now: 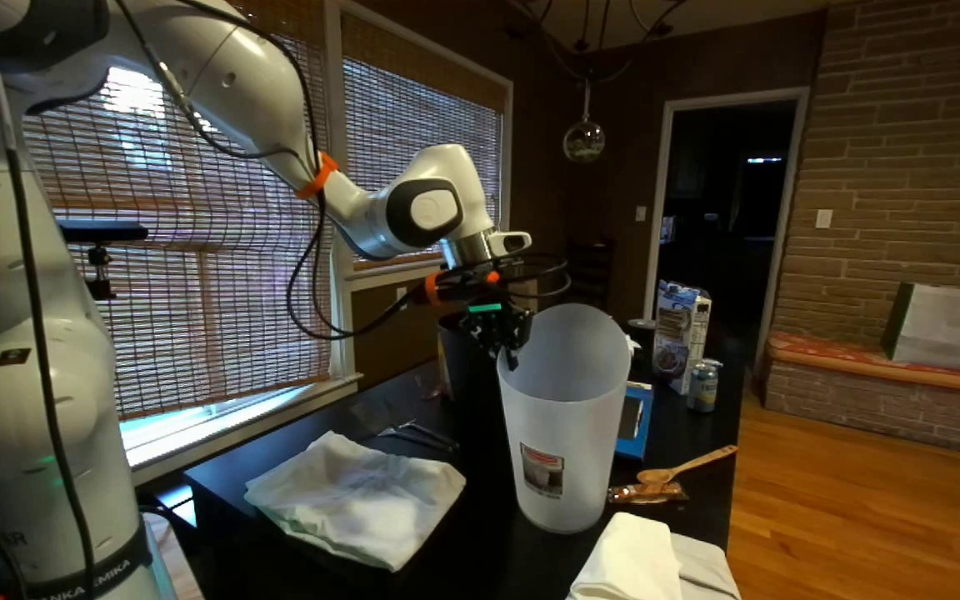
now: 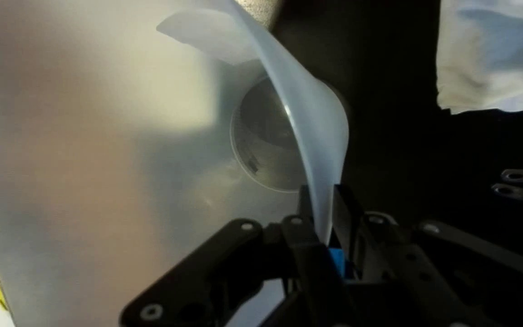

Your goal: Put the container upright

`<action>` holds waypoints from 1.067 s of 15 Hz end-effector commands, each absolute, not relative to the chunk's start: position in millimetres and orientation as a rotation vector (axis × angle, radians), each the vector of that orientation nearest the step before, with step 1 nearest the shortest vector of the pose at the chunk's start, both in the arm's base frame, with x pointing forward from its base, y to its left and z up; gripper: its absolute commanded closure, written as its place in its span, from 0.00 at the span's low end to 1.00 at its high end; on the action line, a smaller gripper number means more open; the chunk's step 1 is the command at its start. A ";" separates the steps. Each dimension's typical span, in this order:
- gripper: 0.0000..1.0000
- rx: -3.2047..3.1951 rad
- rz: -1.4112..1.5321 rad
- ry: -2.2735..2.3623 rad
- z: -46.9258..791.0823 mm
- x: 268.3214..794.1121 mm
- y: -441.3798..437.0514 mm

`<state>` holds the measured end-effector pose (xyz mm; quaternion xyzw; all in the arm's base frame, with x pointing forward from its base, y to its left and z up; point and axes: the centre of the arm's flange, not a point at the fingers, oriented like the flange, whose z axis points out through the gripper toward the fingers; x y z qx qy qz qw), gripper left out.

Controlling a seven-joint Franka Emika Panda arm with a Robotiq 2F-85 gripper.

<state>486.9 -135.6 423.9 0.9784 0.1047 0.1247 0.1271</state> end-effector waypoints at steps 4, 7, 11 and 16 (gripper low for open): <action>0.96 2.742 0.363 0.619 425.0 465.4 -116.6; 0.59 2.716 0.374 0.658 424.1 469.8 -117.2; 0.40 2.718 0.438 0.643 432.4 475.6 -116.2; 0.05 2.739 0.518 0.559 466.1 483.2 -123.7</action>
